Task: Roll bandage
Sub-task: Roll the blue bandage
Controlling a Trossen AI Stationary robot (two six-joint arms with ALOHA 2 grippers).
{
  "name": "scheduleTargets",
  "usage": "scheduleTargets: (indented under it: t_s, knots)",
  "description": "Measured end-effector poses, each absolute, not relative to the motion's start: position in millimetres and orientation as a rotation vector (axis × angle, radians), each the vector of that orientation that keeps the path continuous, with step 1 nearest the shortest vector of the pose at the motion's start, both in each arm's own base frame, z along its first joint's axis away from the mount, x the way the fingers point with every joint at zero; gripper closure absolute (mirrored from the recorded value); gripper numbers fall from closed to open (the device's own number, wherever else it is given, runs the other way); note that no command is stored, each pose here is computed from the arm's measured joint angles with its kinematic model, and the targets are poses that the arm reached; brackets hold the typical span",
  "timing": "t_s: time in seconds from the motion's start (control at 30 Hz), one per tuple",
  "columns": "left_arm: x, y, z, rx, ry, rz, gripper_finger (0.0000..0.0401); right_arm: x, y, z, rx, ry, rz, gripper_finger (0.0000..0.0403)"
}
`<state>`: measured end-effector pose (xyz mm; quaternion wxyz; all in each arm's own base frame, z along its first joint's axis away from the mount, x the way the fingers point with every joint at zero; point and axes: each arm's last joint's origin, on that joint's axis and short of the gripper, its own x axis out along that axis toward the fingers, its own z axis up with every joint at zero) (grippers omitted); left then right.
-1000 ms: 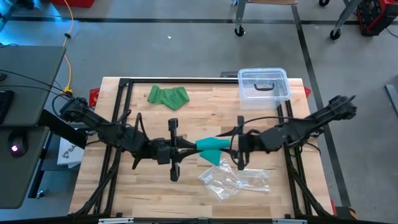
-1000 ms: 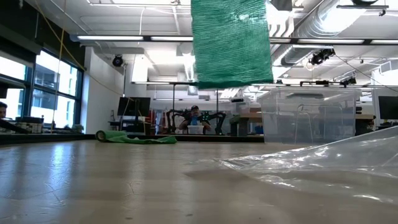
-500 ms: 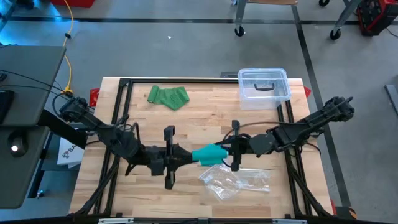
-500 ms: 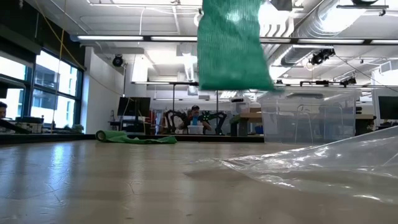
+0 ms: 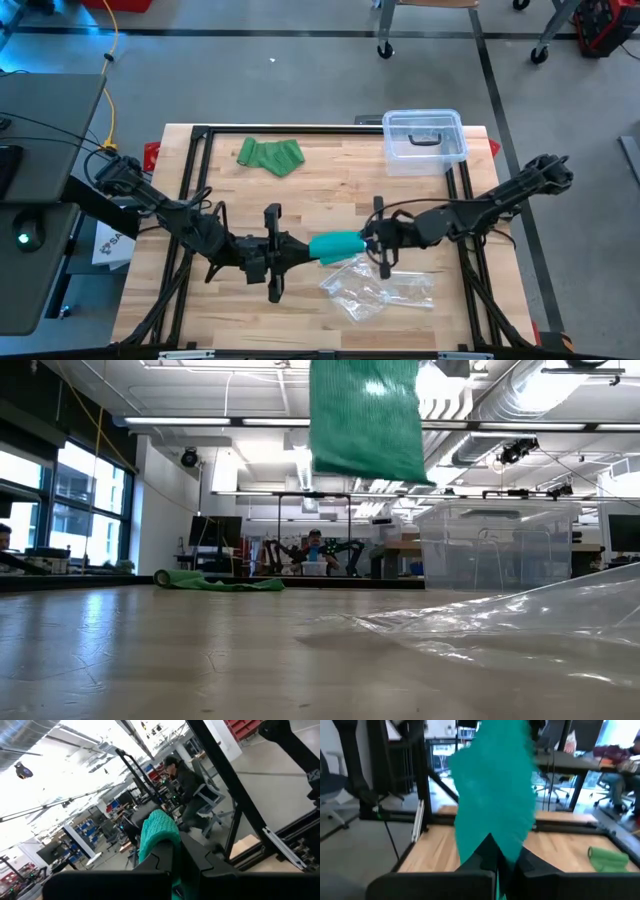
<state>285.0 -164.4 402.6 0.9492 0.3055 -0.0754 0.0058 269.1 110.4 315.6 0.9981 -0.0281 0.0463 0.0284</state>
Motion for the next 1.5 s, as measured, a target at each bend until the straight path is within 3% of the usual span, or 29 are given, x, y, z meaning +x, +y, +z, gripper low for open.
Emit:
scheduleTargets:
  t_s: [0.2, 0.47, 0.6, 0.8, 1.07, 1.5]
  knots:
    - [284, -165, 403, 0.619, -0.158, 0.012, 0.0398, 262, 108, 325, -0.085, 0.086, 0.063, 0.0376]
    - [284, -165, 404, 0.614, -0.159, 0.023, 0.0397, 249, 107, 324, -0.067, 0.166, 0.084, 0.0207]
    - [284, -165, 404, 0.614, -0.158, 0.025, 0.0397, 239, 111, 331, -0.126, 0.144, 0.073, 0.0154]
    - [284, -165, 404, 0.605, -0.159, 0.024, 0.0396, 224, 117, 347, -0.158, 0.045, -0.056, 0.015]
    - [284, -165, 404, 0.59, -0.16, 0.024, 0.0395, 252, 137, 337, -0.338, -0.066, -0.069, 0.0155]
    - [284, -165, 404, 0.587, -0.158, 0.023, 0.0395, 256, 141, 346, -0.332, -0.167, -0.048, 0.0156]
